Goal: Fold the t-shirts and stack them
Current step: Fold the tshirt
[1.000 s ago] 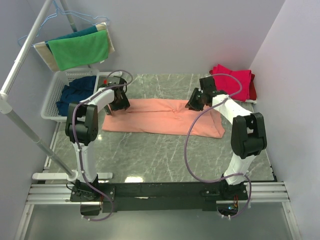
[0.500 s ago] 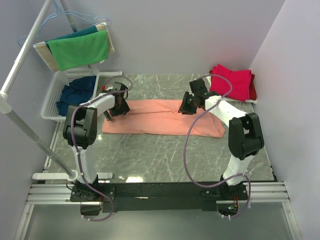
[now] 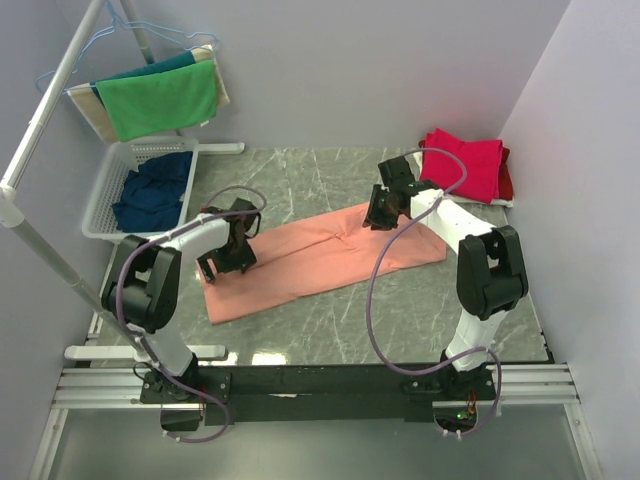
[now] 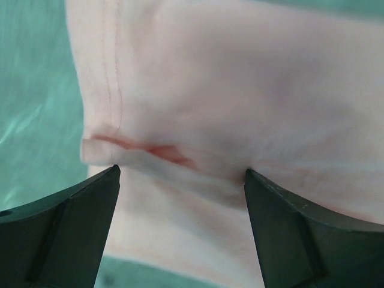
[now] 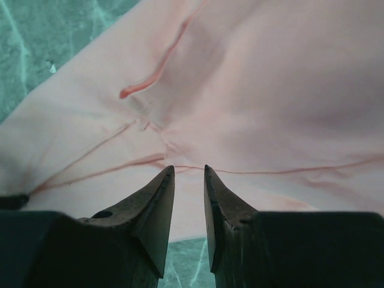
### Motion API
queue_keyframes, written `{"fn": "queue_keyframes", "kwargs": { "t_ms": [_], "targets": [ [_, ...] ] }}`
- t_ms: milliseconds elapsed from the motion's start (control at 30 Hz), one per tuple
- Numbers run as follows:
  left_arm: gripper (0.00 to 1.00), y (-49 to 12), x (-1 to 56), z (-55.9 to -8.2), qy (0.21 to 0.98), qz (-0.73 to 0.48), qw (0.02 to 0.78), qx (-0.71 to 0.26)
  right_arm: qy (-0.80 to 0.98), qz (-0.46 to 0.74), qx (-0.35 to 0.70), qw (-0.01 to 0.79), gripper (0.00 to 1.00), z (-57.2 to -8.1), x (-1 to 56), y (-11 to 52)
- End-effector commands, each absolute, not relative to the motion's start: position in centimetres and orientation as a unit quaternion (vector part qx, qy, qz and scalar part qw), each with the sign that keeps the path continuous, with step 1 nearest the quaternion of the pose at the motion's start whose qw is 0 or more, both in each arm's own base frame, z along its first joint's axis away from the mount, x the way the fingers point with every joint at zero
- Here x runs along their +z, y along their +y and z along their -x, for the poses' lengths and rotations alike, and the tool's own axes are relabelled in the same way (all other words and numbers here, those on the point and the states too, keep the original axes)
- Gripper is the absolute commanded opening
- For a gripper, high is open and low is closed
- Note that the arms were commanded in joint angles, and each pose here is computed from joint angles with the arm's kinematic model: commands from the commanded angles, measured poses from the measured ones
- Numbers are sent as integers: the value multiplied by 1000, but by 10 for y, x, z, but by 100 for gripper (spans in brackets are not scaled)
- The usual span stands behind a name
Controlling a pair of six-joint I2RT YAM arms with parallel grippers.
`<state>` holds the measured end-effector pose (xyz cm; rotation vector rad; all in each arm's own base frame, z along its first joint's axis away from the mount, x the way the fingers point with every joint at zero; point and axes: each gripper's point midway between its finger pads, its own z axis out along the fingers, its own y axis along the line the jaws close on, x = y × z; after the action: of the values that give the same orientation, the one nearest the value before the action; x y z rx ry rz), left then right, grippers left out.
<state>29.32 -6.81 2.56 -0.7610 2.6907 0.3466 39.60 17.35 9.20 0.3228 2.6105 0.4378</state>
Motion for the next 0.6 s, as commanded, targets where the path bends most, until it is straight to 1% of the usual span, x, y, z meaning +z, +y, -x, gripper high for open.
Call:
{"fn": "queue_keyframes", "kwargs": {
  "t_ms": [0, 133, 200, 233, 267, 400, 533, 567],
  "targets": [
    [90, -89, 49, -235, 962, 208, 116, 134, 945, -151, 83, 278, 34, -413, 115, 141],
    [89, -106, 53, -206, 971, 190, 91, 115, 950, -180, 7, 256, 34, -422, 107, 117],
    [89, -111, 62, -201, 971, 187, 98, 108, 957, -179, -27, 227, 34, -423, 85, 111],
    [89, -114, 66, -201, 970, 190, 106, 103, 956, -188, -51, 219, 34, -423, 86, 105],
    [89, -117, 76, -206, 969, 190, 129, 94, 960, -185, -64, 199, 34, -422, 72, 104],
    [90, -111, 103, -221, 957, 203, 183, 93, 962, -191, -81, 180, 34, -413, 57, 100],
    [90, -110, 122, -233, 949, 209, 221, 85, 958, -200, -80, 187, 43, -398, 52, 94],
    [90, -111, 125, -236, 948, 208, 225, 82, 959, -198, -79, 188, 44, -396, 53, 94]
  ]
}}
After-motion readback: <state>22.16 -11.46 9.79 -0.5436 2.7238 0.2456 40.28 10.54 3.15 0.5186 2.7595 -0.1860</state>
